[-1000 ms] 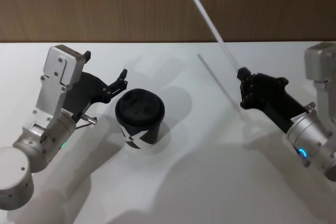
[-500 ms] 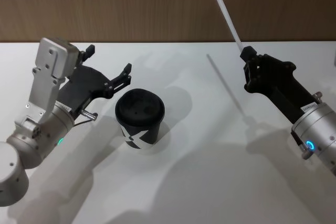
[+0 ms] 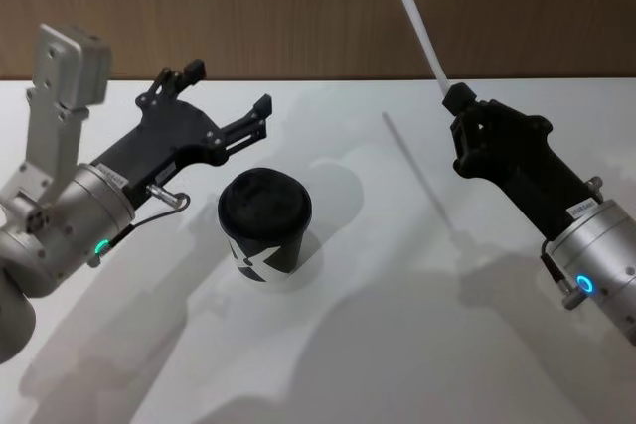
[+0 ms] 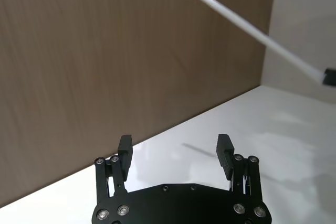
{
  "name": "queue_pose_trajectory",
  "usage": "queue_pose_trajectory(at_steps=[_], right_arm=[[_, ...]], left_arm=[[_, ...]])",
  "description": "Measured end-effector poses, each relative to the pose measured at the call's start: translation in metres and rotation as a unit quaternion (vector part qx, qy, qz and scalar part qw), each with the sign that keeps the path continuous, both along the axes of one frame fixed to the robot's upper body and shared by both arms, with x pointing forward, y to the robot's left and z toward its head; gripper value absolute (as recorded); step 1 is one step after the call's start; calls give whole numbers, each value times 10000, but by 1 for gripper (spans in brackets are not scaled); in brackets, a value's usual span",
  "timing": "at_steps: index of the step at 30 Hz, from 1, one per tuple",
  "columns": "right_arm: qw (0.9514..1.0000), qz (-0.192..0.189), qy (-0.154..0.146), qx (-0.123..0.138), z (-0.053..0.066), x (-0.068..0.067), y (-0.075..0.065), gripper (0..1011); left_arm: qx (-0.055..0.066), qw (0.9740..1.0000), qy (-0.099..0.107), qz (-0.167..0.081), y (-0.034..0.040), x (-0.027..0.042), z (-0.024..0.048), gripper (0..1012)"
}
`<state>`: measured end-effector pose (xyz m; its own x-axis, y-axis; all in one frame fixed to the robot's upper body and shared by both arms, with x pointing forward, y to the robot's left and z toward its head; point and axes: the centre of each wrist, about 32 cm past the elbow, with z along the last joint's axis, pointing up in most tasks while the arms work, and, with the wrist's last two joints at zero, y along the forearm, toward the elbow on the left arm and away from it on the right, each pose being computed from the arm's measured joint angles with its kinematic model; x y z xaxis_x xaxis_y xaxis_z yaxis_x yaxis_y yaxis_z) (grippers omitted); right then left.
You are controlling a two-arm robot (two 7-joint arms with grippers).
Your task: Pick up the straw with one hand, pass it to the other hand, and insert it into the cup.
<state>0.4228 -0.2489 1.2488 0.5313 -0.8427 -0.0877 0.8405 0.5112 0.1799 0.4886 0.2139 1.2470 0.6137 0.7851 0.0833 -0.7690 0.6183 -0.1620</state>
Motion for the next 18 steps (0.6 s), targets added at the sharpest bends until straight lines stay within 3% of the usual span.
queue_pose_trajectory(at_steps=[3, 9, 13, 18], right_arm=[[10000, 64, -18, 28, 4, -16, 18, 0], [9997, 220, -86, 46, 0, -35, 53, 0], [9993, 321, -167, 31, -2, -38, 68, 0], [9986, 457, -275, -13, -5, -24, 83, 0]], left_arm=[[-231, 9994, 25, -272, 25, 10, 93, 1003], [-579, 9964, 67, -622, 56, 31, 219, 1002], [-868, 9925, 90, -862, 74, 51, 316, 1003], [-1126, 9879, 123, -1063, 89, 72, 397, 1003]])
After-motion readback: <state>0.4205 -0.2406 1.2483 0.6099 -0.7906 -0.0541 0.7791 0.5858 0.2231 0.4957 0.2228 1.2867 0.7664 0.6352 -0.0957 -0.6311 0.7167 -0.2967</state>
